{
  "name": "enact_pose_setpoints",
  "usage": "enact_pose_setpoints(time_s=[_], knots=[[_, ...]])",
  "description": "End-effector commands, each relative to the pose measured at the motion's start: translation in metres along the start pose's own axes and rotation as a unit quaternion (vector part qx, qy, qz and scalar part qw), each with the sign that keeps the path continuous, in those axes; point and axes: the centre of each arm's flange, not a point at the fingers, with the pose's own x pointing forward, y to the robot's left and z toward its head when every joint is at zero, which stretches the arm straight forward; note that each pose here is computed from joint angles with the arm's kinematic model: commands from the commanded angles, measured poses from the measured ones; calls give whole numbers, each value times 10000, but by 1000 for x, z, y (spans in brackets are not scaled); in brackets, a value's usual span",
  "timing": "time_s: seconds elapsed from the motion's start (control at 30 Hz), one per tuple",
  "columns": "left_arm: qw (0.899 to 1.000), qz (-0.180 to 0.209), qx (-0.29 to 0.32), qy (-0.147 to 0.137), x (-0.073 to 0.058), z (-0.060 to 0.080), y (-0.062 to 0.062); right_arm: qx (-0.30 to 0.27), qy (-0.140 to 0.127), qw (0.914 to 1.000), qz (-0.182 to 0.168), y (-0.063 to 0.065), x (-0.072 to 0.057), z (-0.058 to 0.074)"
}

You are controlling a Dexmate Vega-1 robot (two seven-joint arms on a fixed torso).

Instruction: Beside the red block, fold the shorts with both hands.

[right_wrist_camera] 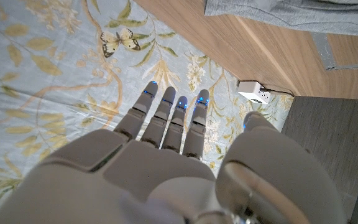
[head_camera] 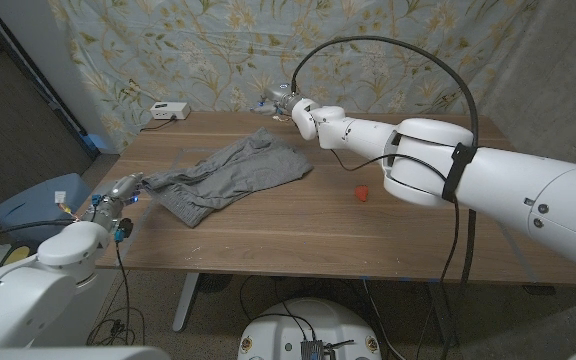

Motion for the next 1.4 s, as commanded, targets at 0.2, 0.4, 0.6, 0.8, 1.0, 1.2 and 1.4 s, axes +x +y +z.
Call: enact_pose_setpoints(time_s=[0.2,0.4,0.6,0.8,1.0,1.2,1.4], knots=[[9906,708,1000,-605,-9,11,-8,1127,-116,9933,215,-2,-5,-26],[9680,287,2296,-970,-6,29,-23,868,-700,9938,33,2,-16,-27],[9370,134,3288,-1172,-4,41,-41,705,-890,9934,157,10,-32,-22],[9079,-44,3991,-1278,-1,53,-59,586,-1064,9925,153,17,-48,-16],[8831,-164,4511,-1280,-2,62,-72,546,-1214,9910,124,21,-64,-9],[8541,-302,5062,-1156,-5,67,-80,513,-1353,9894,149,27,-76,-2],[8231,-379,5592,-919,-10,70,-87,514,-1446,9880,163,32,-84,3]])
